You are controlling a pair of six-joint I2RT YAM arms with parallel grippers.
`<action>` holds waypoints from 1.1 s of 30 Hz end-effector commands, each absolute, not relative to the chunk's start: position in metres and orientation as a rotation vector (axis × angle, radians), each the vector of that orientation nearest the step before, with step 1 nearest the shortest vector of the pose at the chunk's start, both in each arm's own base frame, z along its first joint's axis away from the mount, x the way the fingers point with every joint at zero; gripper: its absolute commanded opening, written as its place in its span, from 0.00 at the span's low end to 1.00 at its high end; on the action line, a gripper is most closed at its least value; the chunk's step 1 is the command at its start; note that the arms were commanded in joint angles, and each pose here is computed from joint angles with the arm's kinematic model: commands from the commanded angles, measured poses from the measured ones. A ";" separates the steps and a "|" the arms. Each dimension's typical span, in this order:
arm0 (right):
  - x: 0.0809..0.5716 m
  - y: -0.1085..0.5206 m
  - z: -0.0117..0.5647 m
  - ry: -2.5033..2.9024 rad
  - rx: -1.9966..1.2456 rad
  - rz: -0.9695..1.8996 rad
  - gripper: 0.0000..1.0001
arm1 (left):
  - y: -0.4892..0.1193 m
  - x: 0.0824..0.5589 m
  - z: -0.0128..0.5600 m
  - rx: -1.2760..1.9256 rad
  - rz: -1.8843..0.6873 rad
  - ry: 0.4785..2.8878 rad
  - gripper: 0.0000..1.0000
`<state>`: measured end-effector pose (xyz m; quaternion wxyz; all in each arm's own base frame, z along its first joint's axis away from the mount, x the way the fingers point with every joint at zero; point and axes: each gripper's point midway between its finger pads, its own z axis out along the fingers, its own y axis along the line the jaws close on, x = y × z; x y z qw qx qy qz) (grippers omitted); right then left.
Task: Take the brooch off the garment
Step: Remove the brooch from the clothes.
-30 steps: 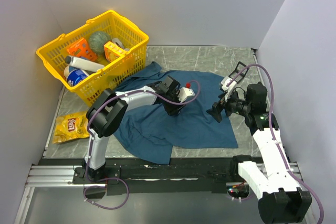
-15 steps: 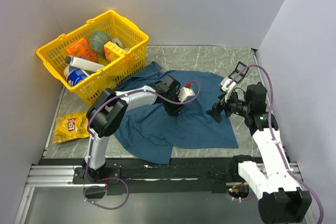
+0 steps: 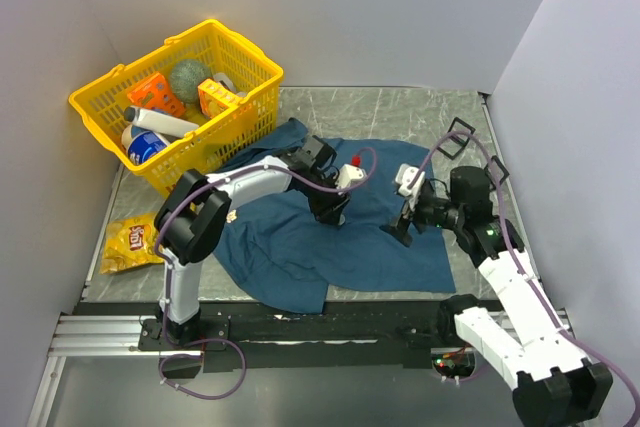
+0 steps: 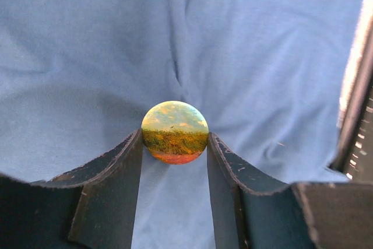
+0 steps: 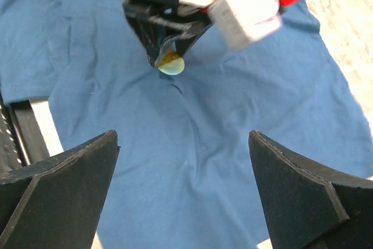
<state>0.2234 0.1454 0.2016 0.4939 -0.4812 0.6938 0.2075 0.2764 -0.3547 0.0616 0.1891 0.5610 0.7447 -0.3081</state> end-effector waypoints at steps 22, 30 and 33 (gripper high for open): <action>0.272 0.222 0.181 1.356 -1.518 0.163 0.55 | -0.352 0.248 0.137 1.635 -1.465 1.959 0.09; 0.265 0.227 0.164 1.334 -1.513 0.180 0.53 | -0.353 0.248 0.145 1.615 -1.528 1.935 0.09; 0.260 0.227 0.160 1.332 -1.515 0.206 0.53 | -0.354 0.248 0.146 1.614 -1.530 1.930 0.09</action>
